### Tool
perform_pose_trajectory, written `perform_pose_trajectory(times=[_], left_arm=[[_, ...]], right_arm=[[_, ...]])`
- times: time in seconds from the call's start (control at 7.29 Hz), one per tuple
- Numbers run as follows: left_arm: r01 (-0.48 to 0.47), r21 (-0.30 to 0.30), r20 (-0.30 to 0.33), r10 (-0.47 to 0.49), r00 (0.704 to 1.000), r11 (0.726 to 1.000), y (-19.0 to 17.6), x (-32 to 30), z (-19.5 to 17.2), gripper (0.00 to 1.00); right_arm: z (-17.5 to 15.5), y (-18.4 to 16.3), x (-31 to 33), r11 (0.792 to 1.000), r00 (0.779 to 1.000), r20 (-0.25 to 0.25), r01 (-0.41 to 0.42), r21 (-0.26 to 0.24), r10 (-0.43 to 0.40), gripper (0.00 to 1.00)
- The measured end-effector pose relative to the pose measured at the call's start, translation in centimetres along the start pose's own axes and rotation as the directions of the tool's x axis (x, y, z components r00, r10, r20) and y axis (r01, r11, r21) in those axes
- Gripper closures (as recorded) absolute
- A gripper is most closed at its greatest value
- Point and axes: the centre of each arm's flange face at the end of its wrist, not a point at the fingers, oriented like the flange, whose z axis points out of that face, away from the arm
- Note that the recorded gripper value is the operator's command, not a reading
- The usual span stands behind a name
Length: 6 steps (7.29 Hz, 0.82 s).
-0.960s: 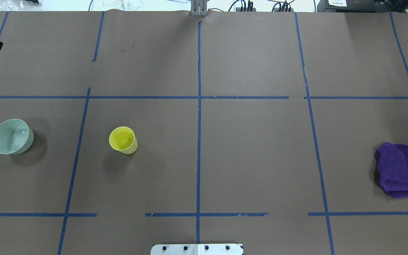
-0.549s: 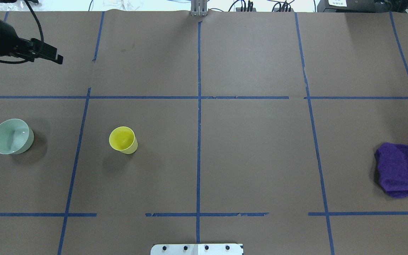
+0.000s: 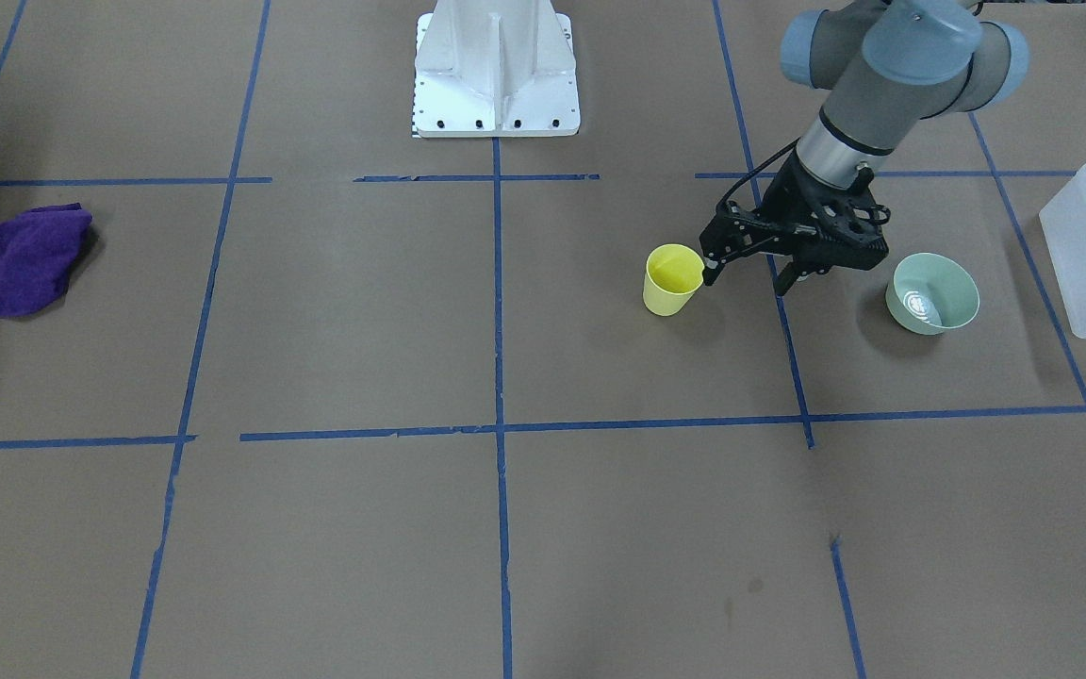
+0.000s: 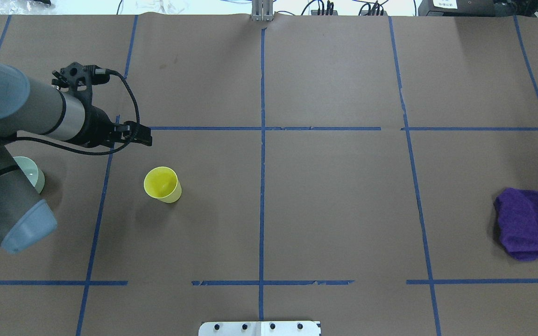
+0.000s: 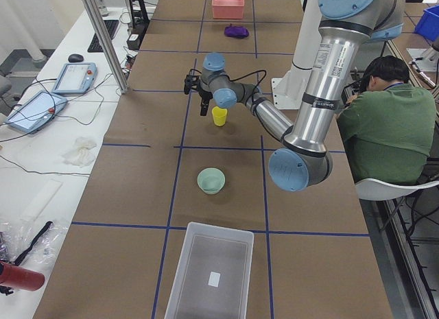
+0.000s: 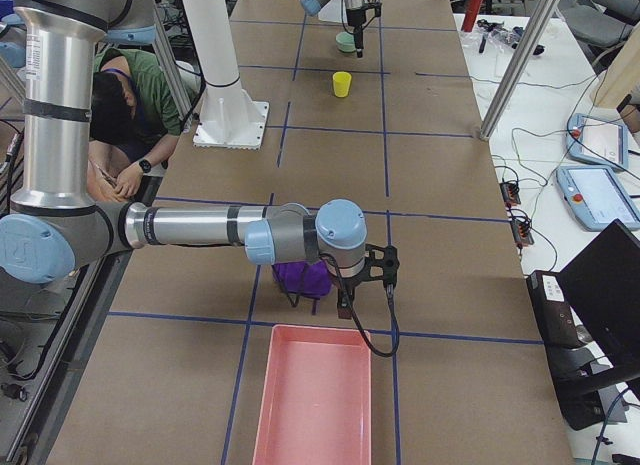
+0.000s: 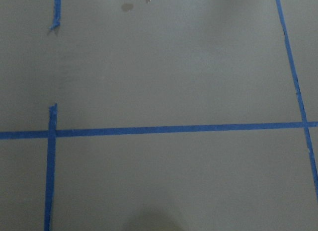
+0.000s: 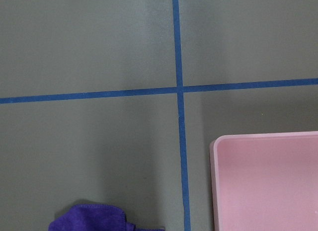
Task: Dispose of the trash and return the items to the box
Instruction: 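Reach the left gripper down to the yellow cup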
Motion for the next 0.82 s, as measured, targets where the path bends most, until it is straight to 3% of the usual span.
perform_pose_trajectory(times=[0.41, 0.82], left_arm=[[0.001, -0.053, 0.046, 0.002, 0.999, 0.999, 3.3, 0.4, 3.4, 0.02], [-0.007, -0.091, 0.064, 0.013, 0.998, 0.996, 4.9, 0.5, 5.2, 0.18]], right_arm=[[-0.2, 0.5, -0.1, 1.0, 1.0, 0.0, 0.002, 0.002, -0.002, 0.0], [-0.3, 0.5, -0.2, 1.0, 1.0, 0.001, 0.004, 0.003, -0.004, 0.0]])
